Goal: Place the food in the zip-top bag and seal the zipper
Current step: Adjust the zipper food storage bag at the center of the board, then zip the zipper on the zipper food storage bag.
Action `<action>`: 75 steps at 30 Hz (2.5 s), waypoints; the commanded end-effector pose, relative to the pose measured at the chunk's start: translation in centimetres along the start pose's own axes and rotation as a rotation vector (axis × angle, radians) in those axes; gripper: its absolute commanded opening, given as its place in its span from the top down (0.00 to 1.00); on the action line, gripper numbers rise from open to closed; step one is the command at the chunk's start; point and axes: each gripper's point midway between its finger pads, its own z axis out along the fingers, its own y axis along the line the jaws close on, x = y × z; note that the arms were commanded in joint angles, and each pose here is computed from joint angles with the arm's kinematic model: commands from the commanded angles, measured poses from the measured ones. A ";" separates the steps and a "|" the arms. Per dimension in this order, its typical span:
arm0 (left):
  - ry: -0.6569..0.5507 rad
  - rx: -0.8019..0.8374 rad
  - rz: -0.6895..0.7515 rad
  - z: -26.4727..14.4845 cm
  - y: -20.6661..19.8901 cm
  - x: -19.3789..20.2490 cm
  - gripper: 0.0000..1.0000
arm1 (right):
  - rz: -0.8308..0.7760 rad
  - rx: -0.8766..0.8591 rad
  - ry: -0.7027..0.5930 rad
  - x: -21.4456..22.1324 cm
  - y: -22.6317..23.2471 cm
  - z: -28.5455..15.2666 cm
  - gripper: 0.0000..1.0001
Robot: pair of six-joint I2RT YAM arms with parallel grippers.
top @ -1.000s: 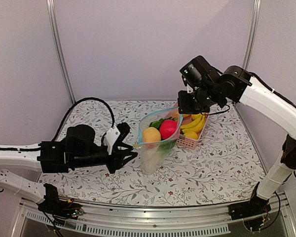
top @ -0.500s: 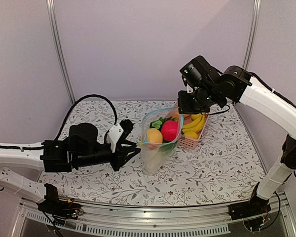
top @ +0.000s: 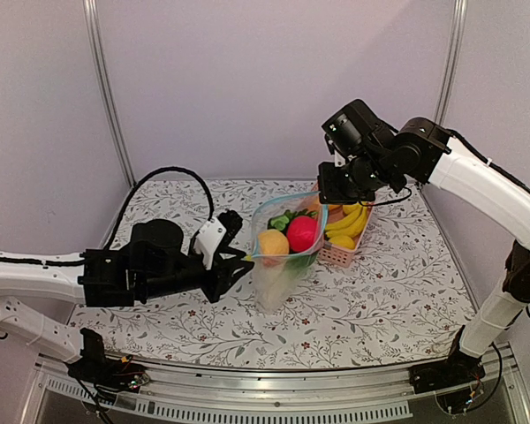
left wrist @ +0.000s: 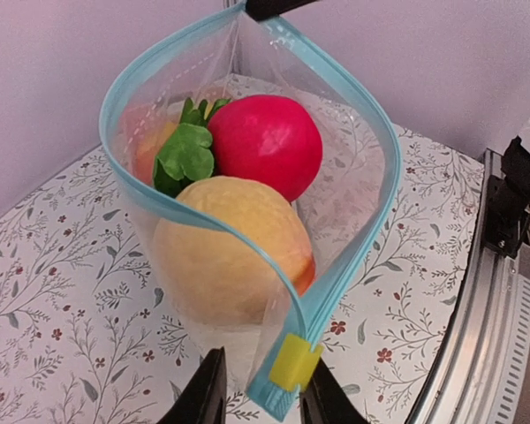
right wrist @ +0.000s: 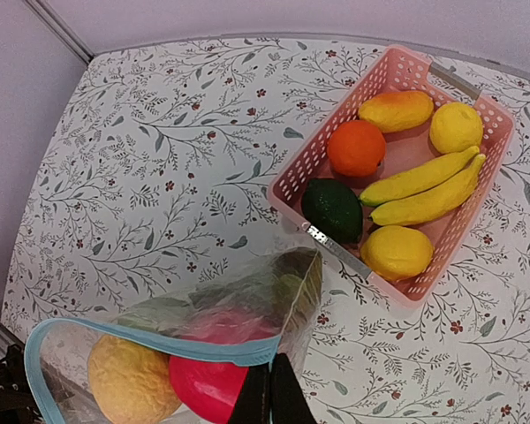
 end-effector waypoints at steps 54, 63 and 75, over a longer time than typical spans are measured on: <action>0.098 0.327 0.067 -1.9 -3.1 -1.9 1.00 | -0.588 -0.807 -0.039 4.8 11.1 -8.9 0.33; 0.140 0.390 0.056 -2.6 -3.2 -2.3 1.00 | -0.764 -1.060 -0.164 8.2 14.1 -8.9 0.37; 0.163 0.401 0.053 -2.8 -2.7 -2.3 1.00 | -0.869 -1.097 -0.159 11.2 15.5 -6.7 0.44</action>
